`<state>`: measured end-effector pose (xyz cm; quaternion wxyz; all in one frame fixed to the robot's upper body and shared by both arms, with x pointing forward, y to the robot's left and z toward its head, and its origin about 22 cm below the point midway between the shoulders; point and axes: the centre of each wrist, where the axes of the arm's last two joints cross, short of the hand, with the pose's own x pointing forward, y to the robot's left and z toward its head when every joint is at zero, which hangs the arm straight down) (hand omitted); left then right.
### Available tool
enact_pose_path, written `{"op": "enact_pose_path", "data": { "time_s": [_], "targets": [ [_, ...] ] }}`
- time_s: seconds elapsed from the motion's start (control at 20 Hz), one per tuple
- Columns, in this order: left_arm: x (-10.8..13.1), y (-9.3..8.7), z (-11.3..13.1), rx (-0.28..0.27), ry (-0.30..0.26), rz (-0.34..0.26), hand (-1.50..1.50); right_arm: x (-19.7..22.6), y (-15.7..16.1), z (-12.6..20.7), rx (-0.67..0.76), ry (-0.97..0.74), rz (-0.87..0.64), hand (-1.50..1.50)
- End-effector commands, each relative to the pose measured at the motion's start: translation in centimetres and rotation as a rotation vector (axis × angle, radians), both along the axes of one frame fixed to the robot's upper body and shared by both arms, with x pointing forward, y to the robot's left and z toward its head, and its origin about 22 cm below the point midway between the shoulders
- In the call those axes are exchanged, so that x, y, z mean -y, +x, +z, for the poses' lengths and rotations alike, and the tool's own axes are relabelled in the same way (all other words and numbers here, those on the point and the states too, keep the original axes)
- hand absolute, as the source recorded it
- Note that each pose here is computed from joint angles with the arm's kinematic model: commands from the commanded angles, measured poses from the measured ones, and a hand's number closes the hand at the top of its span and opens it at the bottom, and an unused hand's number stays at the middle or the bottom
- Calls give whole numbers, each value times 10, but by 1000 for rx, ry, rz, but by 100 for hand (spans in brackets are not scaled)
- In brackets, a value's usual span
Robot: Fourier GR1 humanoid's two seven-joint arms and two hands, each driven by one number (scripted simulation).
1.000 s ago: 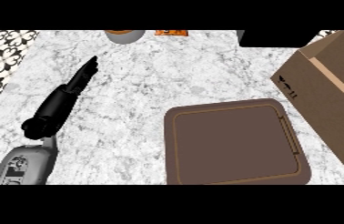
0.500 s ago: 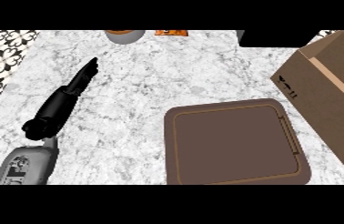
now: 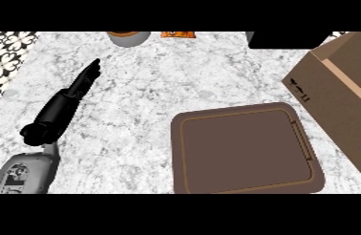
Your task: Pick the bell pepper from the tray and place it in the cardboard box
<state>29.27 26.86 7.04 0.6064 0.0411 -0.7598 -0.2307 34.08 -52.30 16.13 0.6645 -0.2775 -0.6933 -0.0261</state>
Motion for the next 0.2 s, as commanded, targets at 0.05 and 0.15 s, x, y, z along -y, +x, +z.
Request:
{"op": "enact_pose_path", "data": {
  "time_s": [0.05,0.15],
  "targets": [
    [6,-4,-12,-7,-5,-13,0,35,-36,-6,115,170,-136,-150],
    [6,3,1,4,-3,-7,0,45,-49,-13,158,148,-173,-150]
  ]
}}
